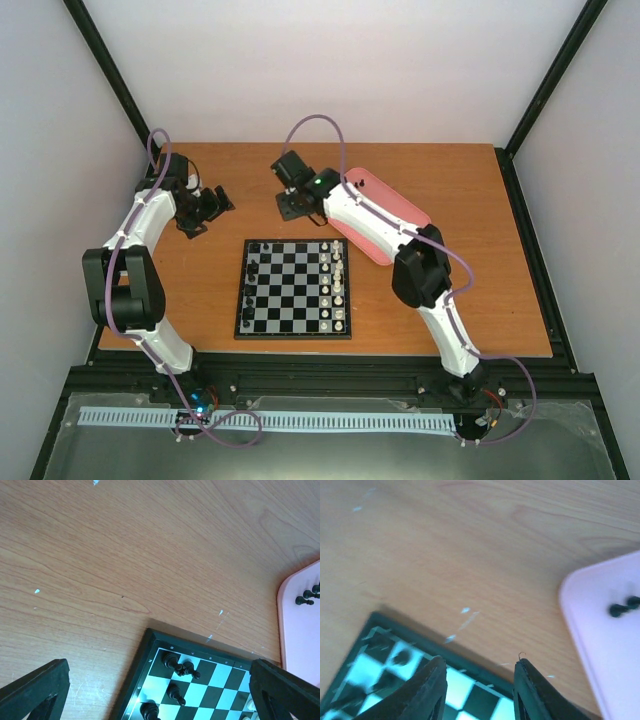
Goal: Set up the chess pieces on the board
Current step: Place the chess piece on the chessboard, then pick up the chess piece from the storage box.
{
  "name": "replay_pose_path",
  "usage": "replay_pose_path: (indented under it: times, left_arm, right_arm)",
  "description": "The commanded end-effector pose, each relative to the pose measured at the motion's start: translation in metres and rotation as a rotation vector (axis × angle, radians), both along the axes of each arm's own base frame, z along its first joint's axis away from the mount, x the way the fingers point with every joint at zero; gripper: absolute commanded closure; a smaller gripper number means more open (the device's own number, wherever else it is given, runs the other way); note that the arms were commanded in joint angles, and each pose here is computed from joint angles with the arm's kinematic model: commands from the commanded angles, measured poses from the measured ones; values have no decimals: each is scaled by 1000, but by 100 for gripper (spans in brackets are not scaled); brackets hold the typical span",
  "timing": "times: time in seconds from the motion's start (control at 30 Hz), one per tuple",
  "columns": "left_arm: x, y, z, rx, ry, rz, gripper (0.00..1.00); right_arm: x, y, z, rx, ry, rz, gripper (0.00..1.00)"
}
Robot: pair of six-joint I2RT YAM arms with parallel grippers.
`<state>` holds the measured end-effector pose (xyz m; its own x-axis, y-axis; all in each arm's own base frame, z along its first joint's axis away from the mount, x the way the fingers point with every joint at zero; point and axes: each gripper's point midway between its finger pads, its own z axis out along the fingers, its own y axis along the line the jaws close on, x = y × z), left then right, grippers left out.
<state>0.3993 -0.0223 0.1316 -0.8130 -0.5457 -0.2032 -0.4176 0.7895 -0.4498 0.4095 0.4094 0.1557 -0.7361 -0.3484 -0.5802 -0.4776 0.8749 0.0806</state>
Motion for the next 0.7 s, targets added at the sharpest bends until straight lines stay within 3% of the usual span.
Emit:
replay_pose_path:
  times: [0.0,0.3,0.67]
  left_arm:
    - [9,4,10,11,-32,-9,0]
    - [8,4,4,10,-16,-12,0]
    - [11,6,-2,18,0,-7,0]
  right_arm:
    - [49,-57,-19,-77,1,-178,57]
    - [123,-113,-58,-111,-8,-310,59]
    - [127,-118,-83,-114,40,-290,62]
